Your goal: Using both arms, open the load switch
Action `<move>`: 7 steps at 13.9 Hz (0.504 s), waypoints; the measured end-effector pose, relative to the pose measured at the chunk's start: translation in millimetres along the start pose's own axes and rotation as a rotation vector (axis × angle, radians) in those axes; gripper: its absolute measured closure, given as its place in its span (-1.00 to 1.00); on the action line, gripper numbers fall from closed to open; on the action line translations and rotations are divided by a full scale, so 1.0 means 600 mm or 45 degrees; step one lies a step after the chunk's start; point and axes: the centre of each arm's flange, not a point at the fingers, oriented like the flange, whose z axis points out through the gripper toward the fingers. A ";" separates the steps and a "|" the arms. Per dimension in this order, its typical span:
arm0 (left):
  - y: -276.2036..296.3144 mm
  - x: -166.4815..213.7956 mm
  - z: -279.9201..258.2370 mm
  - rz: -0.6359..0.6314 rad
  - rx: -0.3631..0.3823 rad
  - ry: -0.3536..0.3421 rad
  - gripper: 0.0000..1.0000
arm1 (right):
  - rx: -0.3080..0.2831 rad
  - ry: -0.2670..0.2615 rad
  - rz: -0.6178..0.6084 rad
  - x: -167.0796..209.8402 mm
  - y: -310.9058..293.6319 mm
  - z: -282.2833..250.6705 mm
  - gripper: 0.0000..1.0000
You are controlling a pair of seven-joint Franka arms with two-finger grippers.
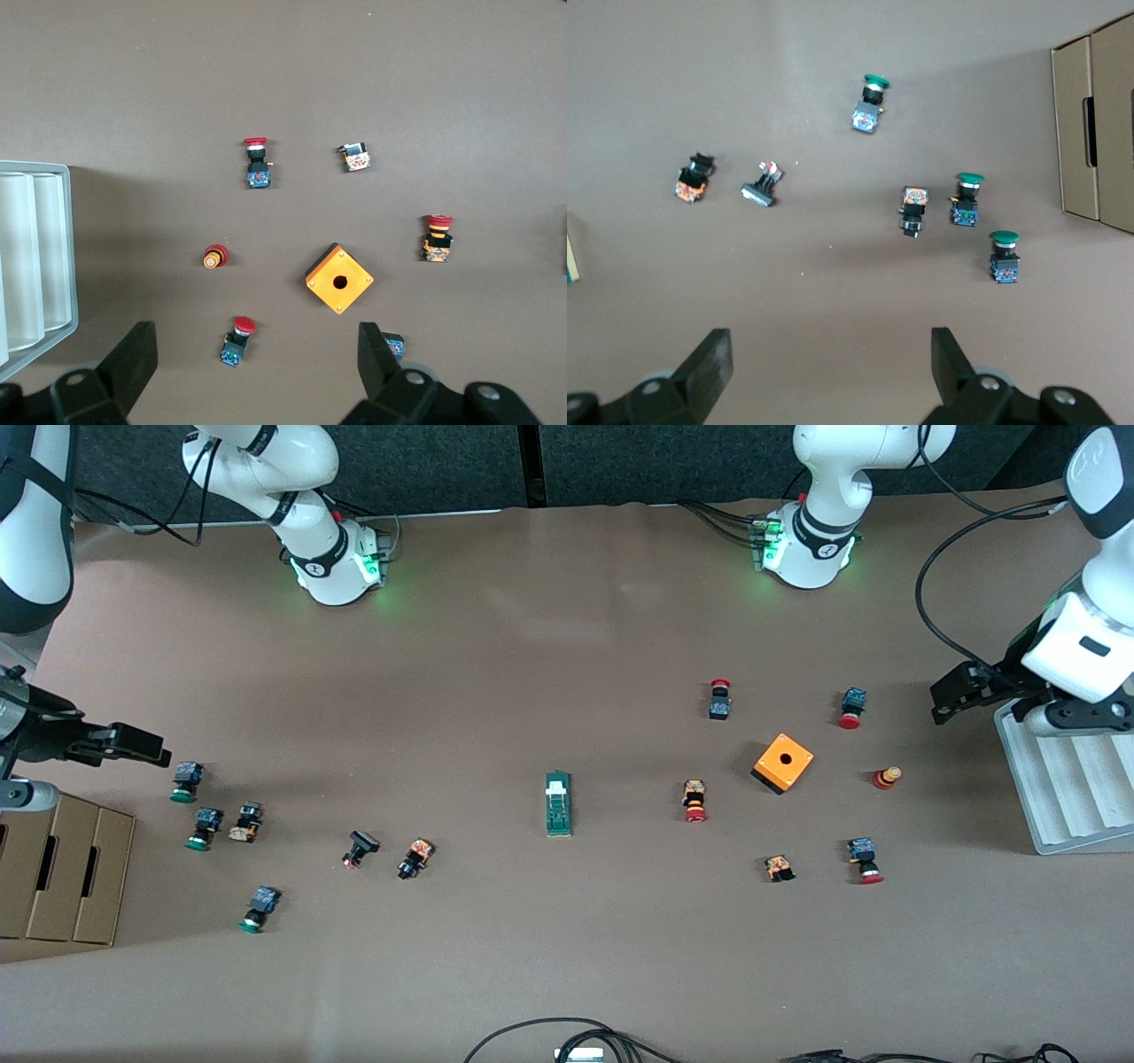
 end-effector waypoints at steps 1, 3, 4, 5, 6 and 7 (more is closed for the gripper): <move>-0.001 -0.006 0.004 -0.001 0.004 -0.042 -1.00 | 0.001 0.011 0.017 0.001 0.002 -0.002 -1.00; -0.001 -0.018 0.011 0.000 0.010 -0.119 -1.00 | 0.003 0.018 0.025 0.002 0.008 -0.004 -1.00; 0.000 -0.020 0.013 0.001 0.011 -0.135 -1.00 | 0.004 0.018 0.024 0.002 0.008 -0.004 -1.00; 0.000 -0.020 0.016 0.002 0.012 -0.143 -1.00 | 0.004 0.018 0.024 0.002 0.007 -0.004 -1.00; 0.000 -0.019 0.019 0.002 0.012 -0.147 -1.00 | 0.005 0.018 0.024 0.002 0.007 -0.004 -1.00; 0.000 -0.018 0.021 0.002 0.012 -0.149 -1.00 | 0.005 0.018 0.024 0.002 0.007 -0.003 -1.00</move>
